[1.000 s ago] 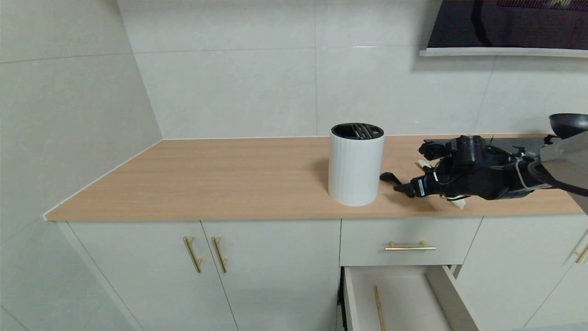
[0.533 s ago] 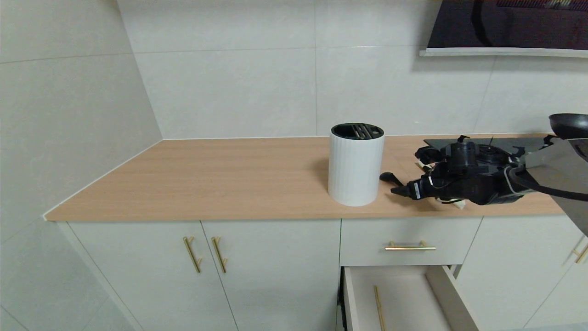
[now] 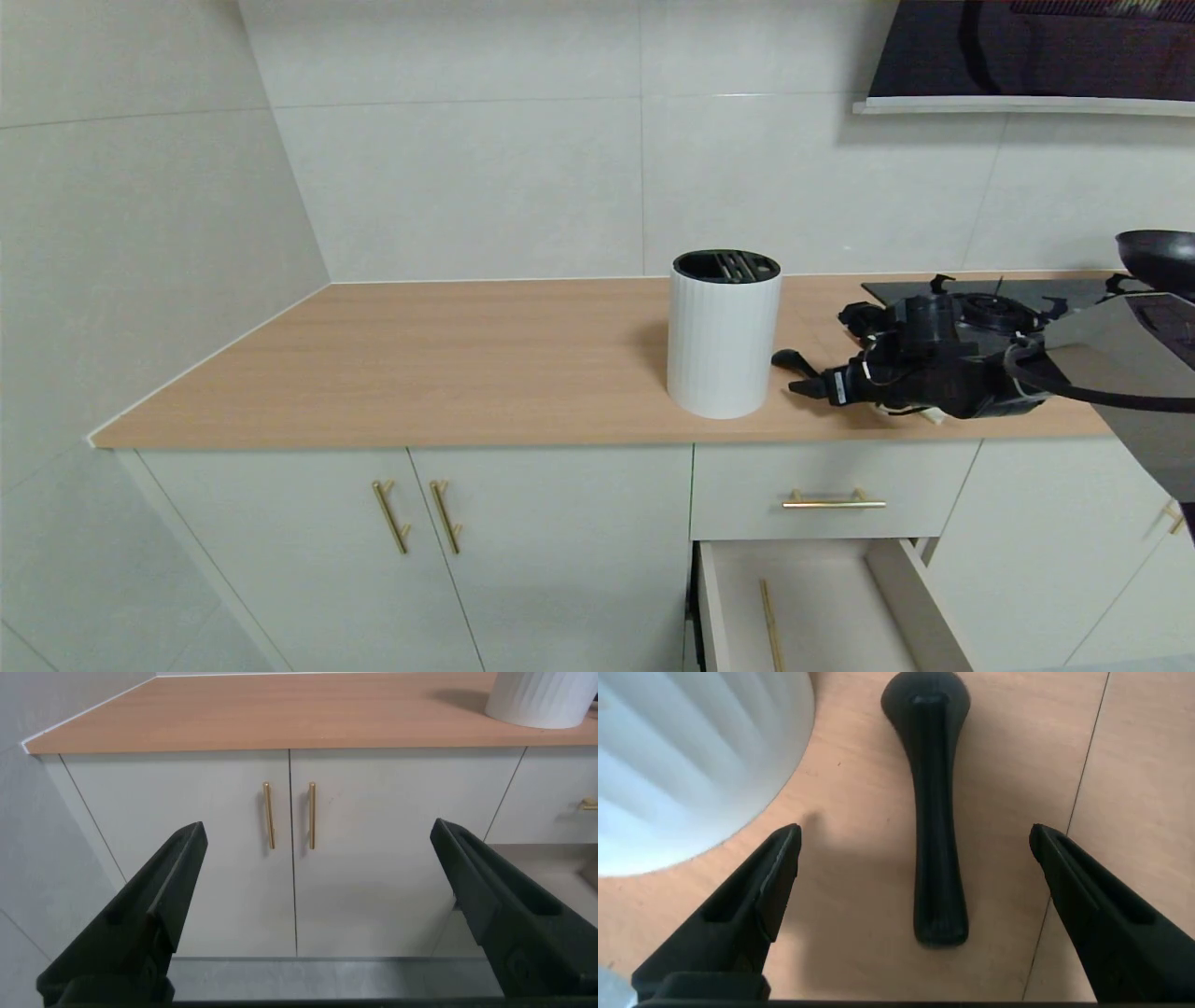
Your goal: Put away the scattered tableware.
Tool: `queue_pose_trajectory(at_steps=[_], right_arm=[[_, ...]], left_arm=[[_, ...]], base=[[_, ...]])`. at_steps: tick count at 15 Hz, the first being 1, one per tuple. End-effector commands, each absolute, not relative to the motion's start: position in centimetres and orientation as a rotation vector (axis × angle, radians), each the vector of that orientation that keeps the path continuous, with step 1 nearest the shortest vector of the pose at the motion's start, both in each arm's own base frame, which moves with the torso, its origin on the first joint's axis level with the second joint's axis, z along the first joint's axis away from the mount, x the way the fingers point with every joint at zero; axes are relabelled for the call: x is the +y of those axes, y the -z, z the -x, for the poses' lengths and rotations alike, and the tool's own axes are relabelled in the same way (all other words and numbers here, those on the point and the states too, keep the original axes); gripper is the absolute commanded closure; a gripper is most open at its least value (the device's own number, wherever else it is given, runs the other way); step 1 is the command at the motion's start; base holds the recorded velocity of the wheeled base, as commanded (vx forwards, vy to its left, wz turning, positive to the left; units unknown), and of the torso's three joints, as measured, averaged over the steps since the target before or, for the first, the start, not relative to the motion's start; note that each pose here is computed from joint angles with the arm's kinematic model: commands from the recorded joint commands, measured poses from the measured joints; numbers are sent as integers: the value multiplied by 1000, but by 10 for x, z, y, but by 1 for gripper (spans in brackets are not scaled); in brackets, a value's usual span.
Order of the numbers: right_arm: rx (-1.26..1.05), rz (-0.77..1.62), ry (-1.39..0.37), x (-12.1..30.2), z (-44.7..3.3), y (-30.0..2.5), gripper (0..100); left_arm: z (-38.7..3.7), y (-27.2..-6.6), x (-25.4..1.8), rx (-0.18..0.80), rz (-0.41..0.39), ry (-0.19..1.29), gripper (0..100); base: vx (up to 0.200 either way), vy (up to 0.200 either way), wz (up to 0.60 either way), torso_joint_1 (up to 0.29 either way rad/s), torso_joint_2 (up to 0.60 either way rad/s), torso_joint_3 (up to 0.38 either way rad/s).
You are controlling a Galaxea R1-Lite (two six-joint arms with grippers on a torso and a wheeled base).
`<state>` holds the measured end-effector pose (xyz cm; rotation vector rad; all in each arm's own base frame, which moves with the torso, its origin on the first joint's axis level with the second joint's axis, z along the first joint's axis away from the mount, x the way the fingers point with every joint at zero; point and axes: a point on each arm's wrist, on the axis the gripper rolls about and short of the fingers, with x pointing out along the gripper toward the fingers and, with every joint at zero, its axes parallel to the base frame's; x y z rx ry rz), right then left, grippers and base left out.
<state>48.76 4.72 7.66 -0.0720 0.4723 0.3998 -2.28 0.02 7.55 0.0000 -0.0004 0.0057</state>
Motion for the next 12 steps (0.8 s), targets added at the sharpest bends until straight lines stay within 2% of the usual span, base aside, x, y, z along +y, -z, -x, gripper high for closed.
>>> queue_pose_trajectory(at_steps=[1, 7, 8, 12], right_arm=[[471, 73, -401, 48, -491, -73, 0], [479, 72, -391, 46, -495, -66, 0], [479, 72, -391, 46, -495, -65, 100], [485, 73, -388, 46, -497, -60, 100]], left_arm=[[23, -75, 0, 0, 0, -6, 0], [23, -75, 0, 0, 0, -6, 0], [23, -75, 0, 0, 0, -6, 0], [23, -75, 0, 0, 0, -8, 0]], base=[[0, 0, 0, 0, 0, 0], [0, 0, 0, 0, 0, 0], [0, 0, 0, 0, 0, 0], [0, 0, 0, 0, 0, 0]])
